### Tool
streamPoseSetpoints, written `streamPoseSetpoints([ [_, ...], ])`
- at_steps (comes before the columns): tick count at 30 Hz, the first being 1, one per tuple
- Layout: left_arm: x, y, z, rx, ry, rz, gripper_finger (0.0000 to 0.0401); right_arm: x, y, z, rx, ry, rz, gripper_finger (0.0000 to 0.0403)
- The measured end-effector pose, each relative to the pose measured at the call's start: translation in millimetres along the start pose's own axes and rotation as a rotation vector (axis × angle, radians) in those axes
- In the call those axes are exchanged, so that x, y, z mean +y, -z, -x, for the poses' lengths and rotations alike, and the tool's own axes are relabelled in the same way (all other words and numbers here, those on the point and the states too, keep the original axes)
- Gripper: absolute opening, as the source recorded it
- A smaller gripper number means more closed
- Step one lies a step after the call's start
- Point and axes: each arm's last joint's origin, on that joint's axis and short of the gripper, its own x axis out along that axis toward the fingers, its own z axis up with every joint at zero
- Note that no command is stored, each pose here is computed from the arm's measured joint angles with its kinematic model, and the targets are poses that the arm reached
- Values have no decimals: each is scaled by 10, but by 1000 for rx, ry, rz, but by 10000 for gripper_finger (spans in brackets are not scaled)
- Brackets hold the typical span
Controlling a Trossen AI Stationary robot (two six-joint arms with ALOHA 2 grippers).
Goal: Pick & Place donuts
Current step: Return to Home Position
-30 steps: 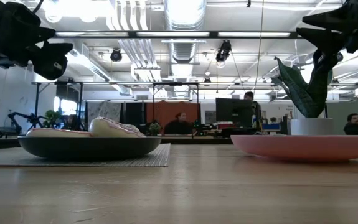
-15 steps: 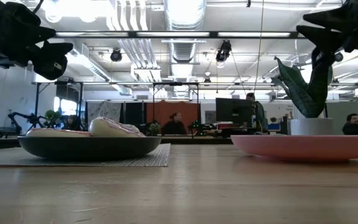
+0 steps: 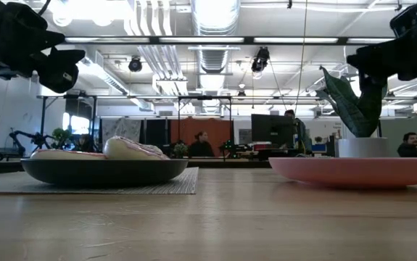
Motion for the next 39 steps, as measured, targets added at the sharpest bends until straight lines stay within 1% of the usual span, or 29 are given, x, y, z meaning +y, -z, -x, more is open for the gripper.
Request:
streamPoseSetpoints([
  [3, 0, 0, 0, 0, 0, 0, 156, 8, 3, 0, 3, -7, 35, 98],
  [6, 0, 2, 0, 2, -1, 0, 156, 39, 5, -1, 4, -37, 55, 98],
  [10, 1, 2, 0, 2, -1, 1, 156, 68, 7, 0, 5, -66, 60, 98],
  [39, 0, 2, 0, 3, -1, 1, 156, 67, 21, -10, 20, -64, 60, 98],
])
